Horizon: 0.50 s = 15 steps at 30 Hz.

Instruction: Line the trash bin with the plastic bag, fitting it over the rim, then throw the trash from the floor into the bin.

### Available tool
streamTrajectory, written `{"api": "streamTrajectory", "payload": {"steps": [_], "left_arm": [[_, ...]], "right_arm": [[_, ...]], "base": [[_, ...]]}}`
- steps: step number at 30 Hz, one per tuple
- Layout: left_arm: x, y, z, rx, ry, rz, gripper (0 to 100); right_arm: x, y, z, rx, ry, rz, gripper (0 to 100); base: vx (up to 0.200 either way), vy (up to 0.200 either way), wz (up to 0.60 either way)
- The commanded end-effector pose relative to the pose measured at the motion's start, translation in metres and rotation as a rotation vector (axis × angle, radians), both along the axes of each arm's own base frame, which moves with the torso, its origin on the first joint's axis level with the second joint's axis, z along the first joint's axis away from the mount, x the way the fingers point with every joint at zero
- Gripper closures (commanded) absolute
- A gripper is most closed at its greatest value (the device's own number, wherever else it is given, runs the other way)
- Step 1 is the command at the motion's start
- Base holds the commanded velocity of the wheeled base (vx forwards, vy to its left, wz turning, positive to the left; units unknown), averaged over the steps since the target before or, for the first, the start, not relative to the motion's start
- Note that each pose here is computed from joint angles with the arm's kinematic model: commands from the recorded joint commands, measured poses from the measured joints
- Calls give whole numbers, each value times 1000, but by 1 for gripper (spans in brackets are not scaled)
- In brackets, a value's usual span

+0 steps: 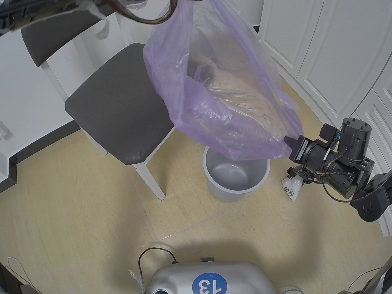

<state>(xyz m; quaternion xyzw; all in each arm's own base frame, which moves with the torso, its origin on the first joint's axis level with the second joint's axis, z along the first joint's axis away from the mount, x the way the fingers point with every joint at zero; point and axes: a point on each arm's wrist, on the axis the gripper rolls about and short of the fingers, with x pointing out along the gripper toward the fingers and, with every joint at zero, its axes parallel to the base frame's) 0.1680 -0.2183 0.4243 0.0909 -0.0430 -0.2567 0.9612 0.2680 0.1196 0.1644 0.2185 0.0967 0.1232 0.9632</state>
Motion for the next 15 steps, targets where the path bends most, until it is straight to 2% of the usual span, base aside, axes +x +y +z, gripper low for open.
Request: {"api": "streamTrajectory", "payload": {"steps": [1, 4, 8, 10, 11, 15], "left_arm": [[2, 4, -3, 6, 7, 13, 100], [2, 9, -6, 22, 18, 23, 100], [2, 19, -23, 67, 66, 46, 100], [1, 22, -29, 75, 86, 49, 100], [-2, 23, -46, 97, 142, 41, 100], [-3, 17, -82, 150, 242, 14, 100]], "right_arm": [[-5, 0, 5, 6, -13, 7, 100], [-13, -3, 10, -3, -29, 15, 100], [-35, -14, 16, -71, -60, 50, 100], [-41, -17, 18, -78, -62, 57, 100], [-55, -23, 24, -82, -64, 70, 100], [-83, -35, 33, -112, -26, 100, 100]], "base": [[0, 0, 0], [0, 0, 0], [0, 0, 0], [0, 0, 0], [0, 0, 0], [0, 0, 0]]}}
